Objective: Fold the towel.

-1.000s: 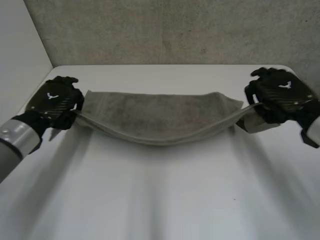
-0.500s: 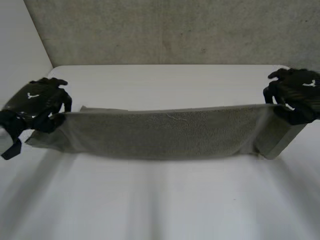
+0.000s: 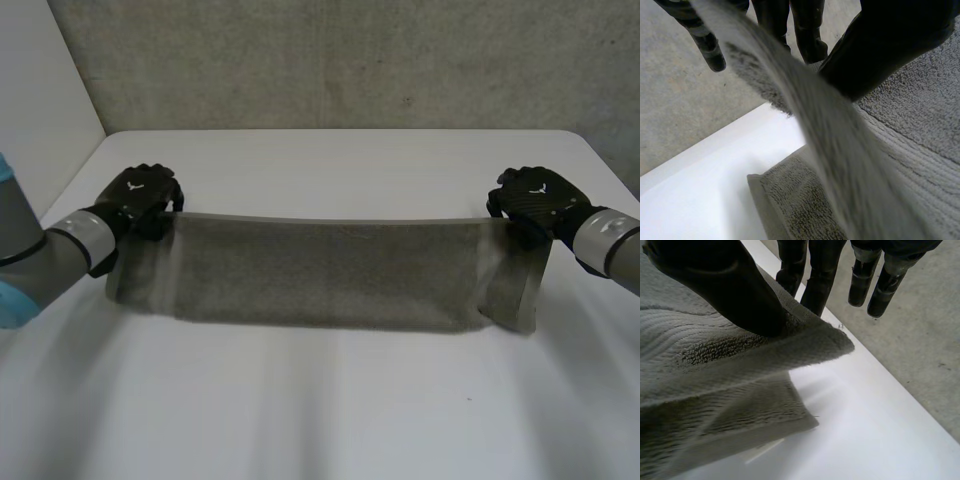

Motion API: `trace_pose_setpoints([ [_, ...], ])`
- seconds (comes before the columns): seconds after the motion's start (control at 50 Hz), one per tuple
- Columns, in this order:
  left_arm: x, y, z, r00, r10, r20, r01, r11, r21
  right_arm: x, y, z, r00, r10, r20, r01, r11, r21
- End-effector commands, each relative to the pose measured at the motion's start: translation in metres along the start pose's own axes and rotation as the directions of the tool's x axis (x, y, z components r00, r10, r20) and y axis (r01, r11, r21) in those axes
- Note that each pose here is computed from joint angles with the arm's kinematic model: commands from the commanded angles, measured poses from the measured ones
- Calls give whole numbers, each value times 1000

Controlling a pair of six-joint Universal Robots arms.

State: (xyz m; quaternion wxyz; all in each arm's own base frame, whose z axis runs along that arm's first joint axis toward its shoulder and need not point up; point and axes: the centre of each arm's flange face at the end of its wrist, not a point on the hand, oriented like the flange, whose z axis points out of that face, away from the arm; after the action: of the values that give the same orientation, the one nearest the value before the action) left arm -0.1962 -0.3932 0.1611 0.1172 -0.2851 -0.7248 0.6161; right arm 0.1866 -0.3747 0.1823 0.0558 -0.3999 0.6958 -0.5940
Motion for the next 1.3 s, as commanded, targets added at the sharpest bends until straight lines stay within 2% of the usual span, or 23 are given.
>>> trace_pose_setpoints([
  [0.02,6,17,24,999,48,-2,-48,999,22,5,7,25,995,-44,-87,48,998,47],
  [0.18,-1,24,40,987,140,82,-146,987,63,10,9,40,993,-29,-116,40,995,92],
  [0.58,3,32,50,987,145,76,-150,986,66,12,21,67,989,-40,-140,53,994,94],
  [0.78,2,7,47,980,166,108,-178,978,112,15,18,69,982,-49,-183,65,994,85],
  [0.9,-5,-19,40,973,177,147,-199,968,151,26,1,69,966,-79,-248,121,979,162],
  [1.0,-8,-34,26,968,169,185,-197,969,150,34,-26,53,950,-94,-296,160,965,207],
  [1.1,0,-52,-14,968,161,193,-189,972,137,25,-46,17,952,-90,-293,154,967,201],
  [1.14,3,-51,-26,970,155,189,-180,976,122,10,-49,-10,962,-62,-264,110,979,172],
  [1.16,3,-51,-26,970,155,189,-180,976,122,10,-49,-10,962,-61,-264,110,979,171],
  [1.2,10,-43,-48,973,142,184,-159,984,85,-9,-40,-33,979,-1,-203,23,994,108],
  [1.3,22,-24,-70,979,119,167,-124,992,19,-39,-20,-54,990,65,-122,-64,998,6],
])
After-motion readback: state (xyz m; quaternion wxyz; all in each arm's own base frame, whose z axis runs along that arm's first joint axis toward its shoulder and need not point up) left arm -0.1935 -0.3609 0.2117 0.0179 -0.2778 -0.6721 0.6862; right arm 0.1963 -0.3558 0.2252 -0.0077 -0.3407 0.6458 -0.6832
